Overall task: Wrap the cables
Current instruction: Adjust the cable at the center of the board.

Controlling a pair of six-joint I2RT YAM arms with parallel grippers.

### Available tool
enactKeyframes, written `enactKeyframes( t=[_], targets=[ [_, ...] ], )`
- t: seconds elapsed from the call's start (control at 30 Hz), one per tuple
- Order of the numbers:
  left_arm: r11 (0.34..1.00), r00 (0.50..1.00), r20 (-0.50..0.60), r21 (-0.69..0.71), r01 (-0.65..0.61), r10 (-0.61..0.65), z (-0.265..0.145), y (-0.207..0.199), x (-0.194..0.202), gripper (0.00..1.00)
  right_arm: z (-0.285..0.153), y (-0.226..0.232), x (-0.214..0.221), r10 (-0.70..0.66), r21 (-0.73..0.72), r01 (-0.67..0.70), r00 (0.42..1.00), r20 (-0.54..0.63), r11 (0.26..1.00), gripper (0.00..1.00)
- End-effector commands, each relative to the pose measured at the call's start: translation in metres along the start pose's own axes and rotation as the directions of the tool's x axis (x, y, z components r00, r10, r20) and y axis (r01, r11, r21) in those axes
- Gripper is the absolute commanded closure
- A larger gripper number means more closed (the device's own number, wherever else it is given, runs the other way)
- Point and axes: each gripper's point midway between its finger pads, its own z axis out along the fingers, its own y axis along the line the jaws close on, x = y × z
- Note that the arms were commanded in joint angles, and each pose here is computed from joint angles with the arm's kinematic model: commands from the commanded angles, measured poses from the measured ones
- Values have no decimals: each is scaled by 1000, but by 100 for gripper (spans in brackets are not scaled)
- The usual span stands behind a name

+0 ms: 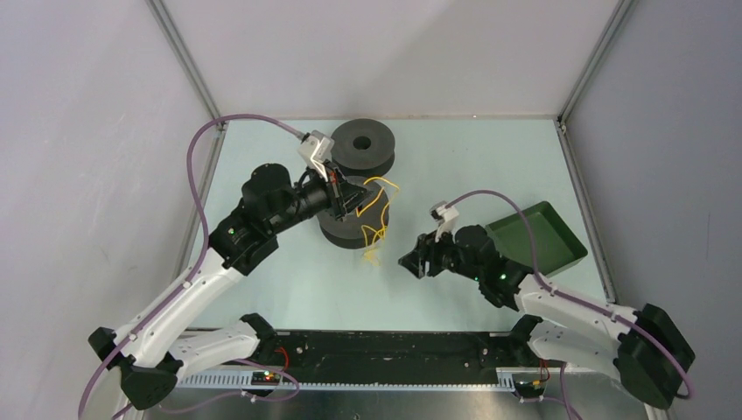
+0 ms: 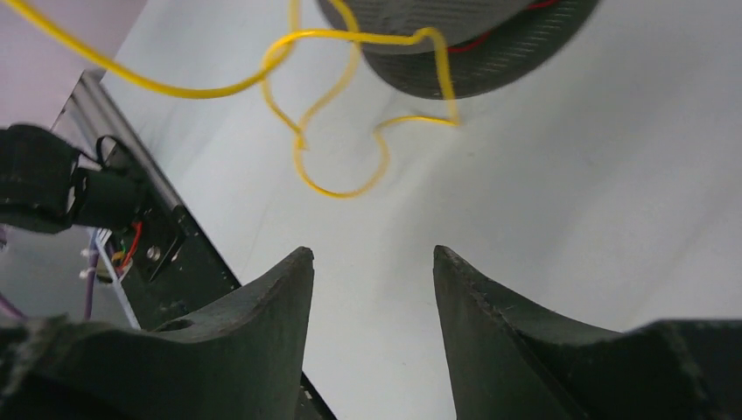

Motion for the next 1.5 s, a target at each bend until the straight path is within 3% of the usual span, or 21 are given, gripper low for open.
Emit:
enactKeyframes(
  t=[0.0, 0.07, 0.17, 0.37, 0.43, 0.5, 0.6, 0.73, 0.97, 1.17, 1.3, 1.47],
  targets=[
    [1000, 999, 38, -13, 12, -12, -5, -1, -8, 100, 18, 44, -21, -42, -173, 68, 988, 146, 983, 42],
    [1000, 999, 42, -16, 17, -17, -6, -1, -8, 100, 25, 70, -17, -126, -226, 171, 971, 202, 959, 42],
    [999, 999, 47, -23, 23, -22, -7, 0, -9, 100, 45, 71, -3, -238, -203, 284, 945, 225, 937, 42],
    [999, 998, 55, -29, 25, -24, -7, 0, -11, 100, 74, 74, 23, -332, -185, 380, 911, 244, 906, 45],
    [999, 998, 60, -40, 27, -25, -9, 2, -12, 100, 76, 72, 29, -355, -160, 398, 903, 244, 903, 51],
    [998, 997, 69, -57, 29, -25, -12, 4, -14, 100, 76, 66, 32, -356, -129, 394, 903, 242, 910, 65],
    [996, 995, 92, -78, 35, -28, -17, 6, -20, 100, 73, 48, 26, -335, -31, 354, 908, 251, 935, 74],
    [997, 995, 94, -61, 47, -41, -19, 2, -21, 100, 50, 57, 18, -338, -57, 372, 890, 307, 927, 68],
    [998, 994, 98, -47, 50, -45, -23, -2, -22, 100, 37, 51, 0, -307, -44, 344, 883, 354, 938, 49],
    [997, 994, 92, -44, 57, -52, -23, -2, -19, 100, 47, 42, -9, -353, -79, 409, 857, 376, 909, 45],
    [997, 994, 90, -41, 63, -59, -22, -2, -18, 100, 51, 41, -24, -273, -113, 348, 866, 418, 931, 46],
    [997, 994, 93, -45, 68, -64, -23, -2, -19, 100, 58, 58, -32, -257, -178, 367, 857, 446, 913, 47]
  ],
)
